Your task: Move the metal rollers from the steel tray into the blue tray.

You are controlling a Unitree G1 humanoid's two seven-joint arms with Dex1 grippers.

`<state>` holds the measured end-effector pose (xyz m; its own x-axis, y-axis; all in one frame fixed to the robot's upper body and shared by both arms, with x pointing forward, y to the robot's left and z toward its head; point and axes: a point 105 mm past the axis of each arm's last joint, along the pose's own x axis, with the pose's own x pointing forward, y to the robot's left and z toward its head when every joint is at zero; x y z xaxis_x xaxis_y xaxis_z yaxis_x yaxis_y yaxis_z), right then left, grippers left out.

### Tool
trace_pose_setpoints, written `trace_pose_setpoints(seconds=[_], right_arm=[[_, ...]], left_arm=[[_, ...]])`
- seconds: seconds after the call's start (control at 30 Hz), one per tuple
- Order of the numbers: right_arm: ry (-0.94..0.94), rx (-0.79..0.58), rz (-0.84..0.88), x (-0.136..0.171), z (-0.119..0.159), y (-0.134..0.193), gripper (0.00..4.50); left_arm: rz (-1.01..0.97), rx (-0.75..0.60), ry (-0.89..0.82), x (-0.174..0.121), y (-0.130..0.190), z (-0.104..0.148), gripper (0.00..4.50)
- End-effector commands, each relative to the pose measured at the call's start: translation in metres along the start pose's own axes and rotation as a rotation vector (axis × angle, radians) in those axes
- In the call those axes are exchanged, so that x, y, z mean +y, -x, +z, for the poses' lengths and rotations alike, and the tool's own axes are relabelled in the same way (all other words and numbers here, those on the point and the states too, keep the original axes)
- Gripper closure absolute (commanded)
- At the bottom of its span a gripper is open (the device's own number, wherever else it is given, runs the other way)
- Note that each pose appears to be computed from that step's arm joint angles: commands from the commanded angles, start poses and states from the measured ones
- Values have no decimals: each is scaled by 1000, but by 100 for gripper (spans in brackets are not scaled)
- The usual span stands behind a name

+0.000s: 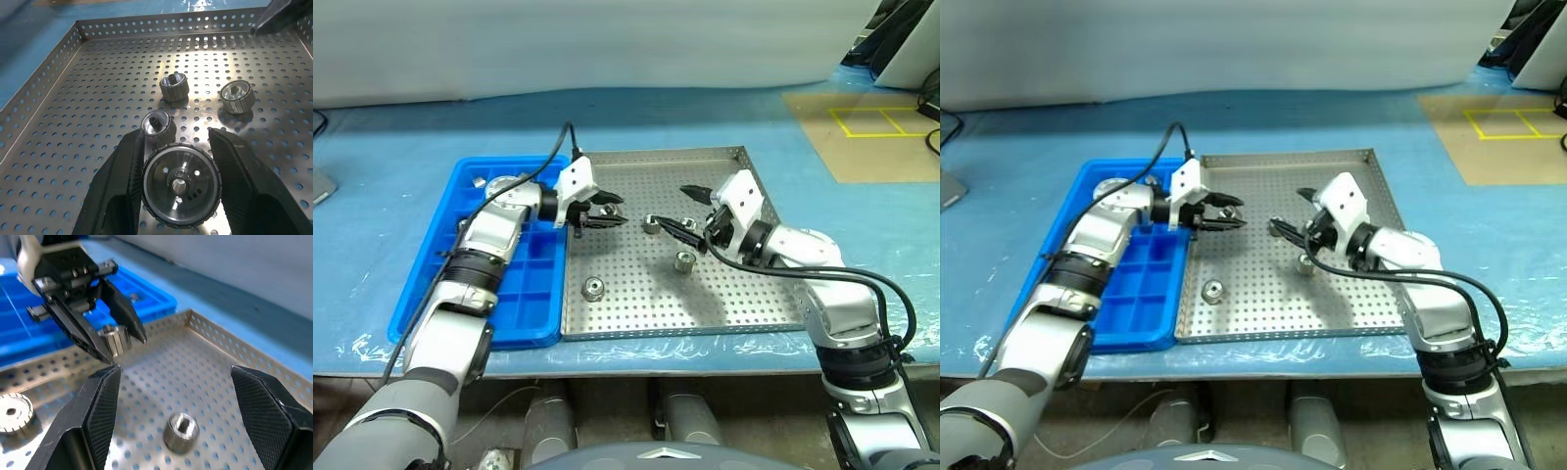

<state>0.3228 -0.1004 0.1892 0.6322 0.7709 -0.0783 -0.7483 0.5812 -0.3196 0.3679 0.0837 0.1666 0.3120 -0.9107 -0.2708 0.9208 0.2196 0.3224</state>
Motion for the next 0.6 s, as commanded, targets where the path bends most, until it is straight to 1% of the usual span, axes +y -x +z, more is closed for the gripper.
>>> trace_pose_setpoints(seconds=[0.03,0.2,0.33,0.4,0.5,0.6], right_arm=[[25,-63,127,5,19,-18,75],[56,-92,294,18,25,-50,75],[69,-127,419,30,32,-73,75],[73,-145,483,39,35,-84,75],[72,-170,554,51,38,-95,75],[72,-185,598,58,39,-100,75]], left_arm=[[139,-23,-14,9,26,12,275],[292,21,40,2,61,-1,275],[436,66,83,-9,91,-14,275],[513,87,108,-20,107,-20,275],[598,109,142,-36,123,-23,275],[667,127,170,-45,133,-27,275]])
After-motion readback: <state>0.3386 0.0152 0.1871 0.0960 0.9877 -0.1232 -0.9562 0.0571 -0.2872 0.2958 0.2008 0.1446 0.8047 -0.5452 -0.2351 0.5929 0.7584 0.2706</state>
